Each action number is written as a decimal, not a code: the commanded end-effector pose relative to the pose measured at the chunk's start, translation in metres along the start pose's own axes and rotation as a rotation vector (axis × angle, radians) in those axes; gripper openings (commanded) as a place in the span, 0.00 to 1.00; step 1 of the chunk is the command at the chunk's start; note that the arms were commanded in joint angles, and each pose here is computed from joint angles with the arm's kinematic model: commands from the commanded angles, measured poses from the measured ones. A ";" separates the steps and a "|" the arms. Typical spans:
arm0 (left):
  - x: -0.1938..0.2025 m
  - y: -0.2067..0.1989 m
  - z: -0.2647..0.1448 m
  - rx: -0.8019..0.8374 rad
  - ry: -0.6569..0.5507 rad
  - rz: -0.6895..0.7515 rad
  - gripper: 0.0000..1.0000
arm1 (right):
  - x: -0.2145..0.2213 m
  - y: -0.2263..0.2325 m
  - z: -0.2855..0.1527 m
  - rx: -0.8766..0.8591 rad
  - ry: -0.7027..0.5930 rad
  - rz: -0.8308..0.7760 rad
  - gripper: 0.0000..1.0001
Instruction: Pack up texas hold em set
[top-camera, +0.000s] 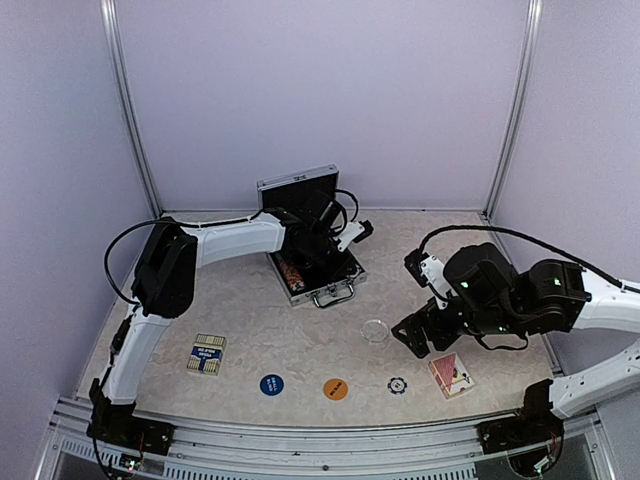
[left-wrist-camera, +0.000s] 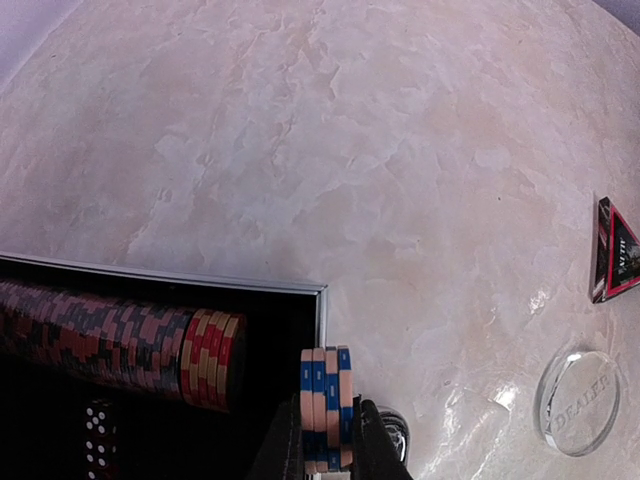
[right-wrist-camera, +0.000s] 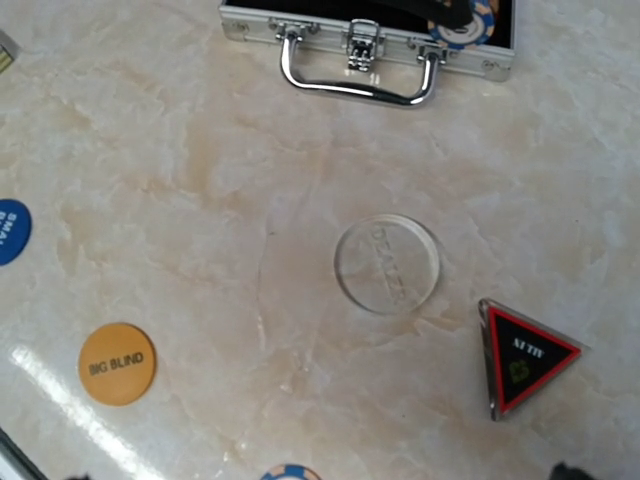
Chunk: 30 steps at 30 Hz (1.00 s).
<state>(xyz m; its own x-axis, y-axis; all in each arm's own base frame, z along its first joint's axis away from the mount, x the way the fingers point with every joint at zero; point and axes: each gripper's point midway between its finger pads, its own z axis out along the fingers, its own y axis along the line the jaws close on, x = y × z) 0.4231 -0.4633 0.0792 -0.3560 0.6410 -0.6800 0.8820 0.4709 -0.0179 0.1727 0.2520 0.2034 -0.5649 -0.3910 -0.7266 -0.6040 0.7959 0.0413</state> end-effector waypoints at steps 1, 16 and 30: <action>-0.008 0.020 -0.009 -0.077 -0.018 0.023 0.00 | 0.000 0.002 0.006 -0.006 -0.002 0.003 1.00; -0.036 0.029 -0.033 -0.015 -0.149 -0.041 0.00 | 0.010 0.001 0.010 -0.005 0.023 0.008 1.00; -0.036 0.035 -0.031 0.003 -0.161 -0.061 0.00 | 0.012 0.001 0.014 -0.001 0.035 -0.007 1.00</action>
<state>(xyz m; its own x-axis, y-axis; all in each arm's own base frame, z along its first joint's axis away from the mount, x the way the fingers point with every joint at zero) 0.4558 -0.4448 0.1002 -0.3889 0.5330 -0.7514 0.8522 0.5181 -0.0736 0.1706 0.2545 0.1875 -0.5779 -0.4141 -0.7033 -0.6129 0.7892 0.0390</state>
